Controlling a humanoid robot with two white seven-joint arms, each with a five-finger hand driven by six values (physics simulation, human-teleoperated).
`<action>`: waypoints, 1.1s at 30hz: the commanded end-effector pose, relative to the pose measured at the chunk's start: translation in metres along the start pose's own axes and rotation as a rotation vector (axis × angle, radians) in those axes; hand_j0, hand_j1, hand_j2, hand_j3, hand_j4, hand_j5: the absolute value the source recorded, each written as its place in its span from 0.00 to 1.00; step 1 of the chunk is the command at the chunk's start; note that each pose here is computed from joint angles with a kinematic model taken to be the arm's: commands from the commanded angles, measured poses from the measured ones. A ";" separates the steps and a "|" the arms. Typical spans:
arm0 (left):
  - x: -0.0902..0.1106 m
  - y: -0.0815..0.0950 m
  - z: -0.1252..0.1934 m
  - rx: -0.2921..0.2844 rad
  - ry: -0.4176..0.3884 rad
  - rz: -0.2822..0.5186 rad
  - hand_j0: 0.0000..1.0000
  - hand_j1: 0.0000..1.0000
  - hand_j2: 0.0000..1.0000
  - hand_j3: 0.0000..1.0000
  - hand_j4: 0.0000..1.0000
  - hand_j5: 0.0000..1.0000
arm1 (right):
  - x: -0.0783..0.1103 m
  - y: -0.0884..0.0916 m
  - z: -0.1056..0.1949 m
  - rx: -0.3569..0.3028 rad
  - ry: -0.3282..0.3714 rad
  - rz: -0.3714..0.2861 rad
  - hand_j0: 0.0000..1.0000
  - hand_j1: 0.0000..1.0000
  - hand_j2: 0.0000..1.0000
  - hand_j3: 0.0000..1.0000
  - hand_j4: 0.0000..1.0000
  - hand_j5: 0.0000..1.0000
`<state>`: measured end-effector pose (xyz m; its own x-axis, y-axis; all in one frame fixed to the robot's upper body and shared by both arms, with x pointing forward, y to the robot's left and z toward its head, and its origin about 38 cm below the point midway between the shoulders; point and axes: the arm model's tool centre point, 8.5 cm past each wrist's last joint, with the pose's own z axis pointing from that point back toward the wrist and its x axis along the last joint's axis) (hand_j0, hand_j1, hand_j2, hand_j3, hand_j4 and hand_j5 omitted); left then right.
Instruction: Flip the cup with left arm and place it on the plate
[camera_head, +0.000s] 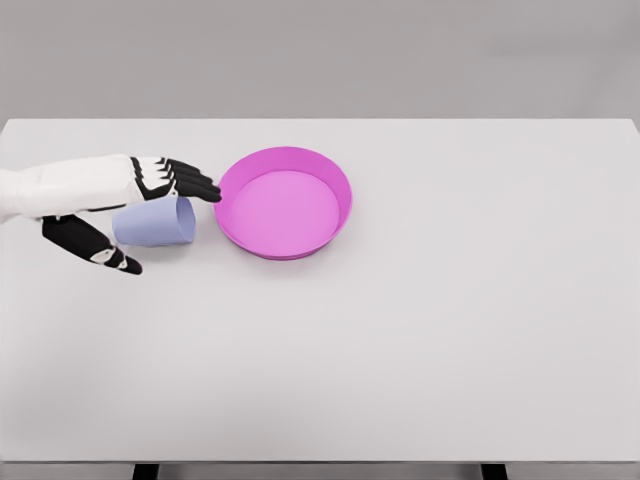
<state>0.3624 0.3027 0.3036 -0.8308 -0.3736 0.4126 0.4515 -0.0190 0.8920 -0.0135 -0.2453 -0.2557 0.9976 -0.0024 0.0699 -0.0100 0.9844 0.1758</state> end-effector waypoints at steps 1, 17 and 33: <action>0.000 0.000 0.001 0.003 0.001 0.009 1.00 1.00 1.00 1.00 1.00 1.00 | 0.001 0.000 0.000 0.004 -0.002 0.006 1.00 1.00 1.00 1.00 1.00 1.00; -0.001 0.002 0.024 -0.009 0.058 0.032 1.00 1.00 1.00 1.00 1.00 1.00 | -0.010 0.000 0.001 0.001 0.018 -0.004 1.00 1.00 1.00 1.00 1.00 1.00; 0.006 0.018 0.017 -0.020 0.010 0.116 1.00 1.00 1.00 1.00 1.00 1.00 | -0.010 0.000 0.001 0.001 0.018 -0.004 1.00 1.00 1.00 1.00 1.00 1.00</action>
<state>0.3583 0.3171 0.3156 -0.7612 -0.3924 0.5163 0.5641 -0.0080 0.8256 -0.0239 -0.2451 -0.2552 0.9987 -0.0035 0.0514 -0.0057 0.9842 0.1769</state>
